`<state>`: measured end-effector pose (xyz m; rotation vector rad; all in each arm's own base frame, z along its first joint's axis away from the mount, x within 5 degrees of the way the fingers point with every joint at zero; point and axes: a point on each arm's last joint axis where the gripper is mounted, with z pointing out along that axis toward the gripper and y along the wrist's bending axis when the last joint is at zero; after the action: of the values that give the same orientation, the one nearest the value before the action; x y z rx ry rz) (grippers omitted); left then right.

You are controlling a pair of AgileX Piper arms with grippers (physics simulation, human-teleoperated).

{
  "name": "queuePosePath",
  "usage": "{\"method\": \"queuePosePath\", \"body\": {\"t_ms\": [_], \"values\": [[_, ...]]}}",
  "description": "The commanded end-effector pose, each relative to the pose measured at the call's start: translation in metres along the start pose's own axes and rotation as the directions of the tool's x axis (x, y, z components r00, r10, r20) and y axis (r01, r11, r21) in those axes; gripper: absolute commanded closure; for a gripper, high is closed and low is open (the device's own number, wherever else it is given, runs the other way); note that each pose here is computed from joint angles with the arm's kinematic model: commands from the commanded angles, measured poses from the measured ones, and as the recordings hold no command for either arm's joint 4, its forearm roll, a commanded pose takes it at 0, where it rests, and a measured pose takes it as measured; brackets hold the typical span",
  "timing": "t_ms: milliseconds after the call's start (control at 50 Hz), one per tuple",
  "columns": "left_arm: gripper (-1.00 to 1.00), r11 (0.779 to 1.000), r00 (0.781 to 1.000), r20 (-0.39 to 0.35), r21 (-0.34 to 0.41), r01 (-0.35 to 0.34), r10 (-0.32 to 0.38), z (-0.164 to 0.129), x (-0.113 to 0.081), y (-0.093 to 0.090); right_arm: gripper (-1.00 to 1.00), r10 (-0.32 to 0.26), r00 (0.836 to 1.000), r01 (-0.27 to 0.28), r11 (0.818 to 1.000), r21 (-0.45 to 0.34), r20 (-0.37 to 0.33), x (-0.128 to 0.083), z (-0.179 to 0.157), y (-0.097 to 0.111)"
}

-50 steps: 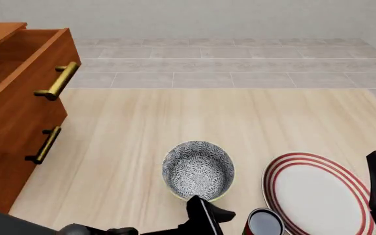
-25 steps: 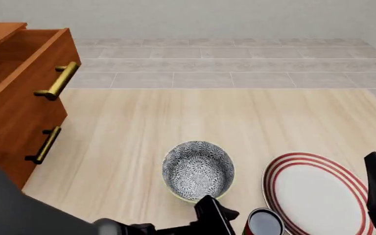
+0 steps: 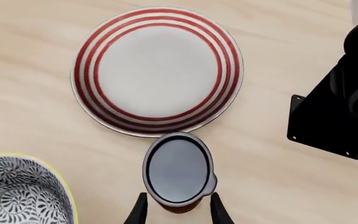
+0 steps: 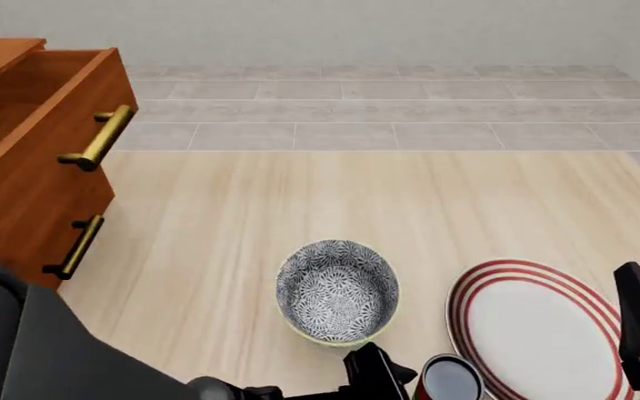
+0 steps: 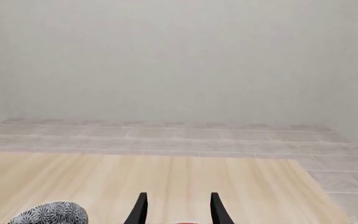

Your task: Put the ketchup in the top drawer of the cabinet.

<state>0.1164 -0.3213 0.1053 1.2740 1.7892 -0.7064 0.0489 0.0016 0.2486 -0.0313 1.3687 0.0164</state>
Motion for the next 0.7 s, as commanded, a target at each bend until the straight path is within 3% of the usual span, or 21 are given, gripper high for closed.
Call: {"method": "queuePosePath", "body": {"t_ms": [20,620,700], "values": [[-1.0,1.0,1.0,-0.005,-0.008,0.0,0.0,0.008,0.005,0.003,-1.0,0.002,1.0,-0.002,1.0,-0.005,-0.008,0.004,0.0,0.0],[-1.0,0.999,0.999,0.004,-0.013,-0.033,0.033,0.011,-0.008,0.005,-1.0,0.006,1.0,-0.006,1.0,-0.011,-0.017,0.008,0.0,0.001],[-1.0,0.999,0.999,-0.004,0.005,-0.048,0.048,0.013,-0.009,-0.002,-1.0,0.006,1.0,-0.006,1.0,-0.015,-0.019,0.007,0.0,0.001]]}}
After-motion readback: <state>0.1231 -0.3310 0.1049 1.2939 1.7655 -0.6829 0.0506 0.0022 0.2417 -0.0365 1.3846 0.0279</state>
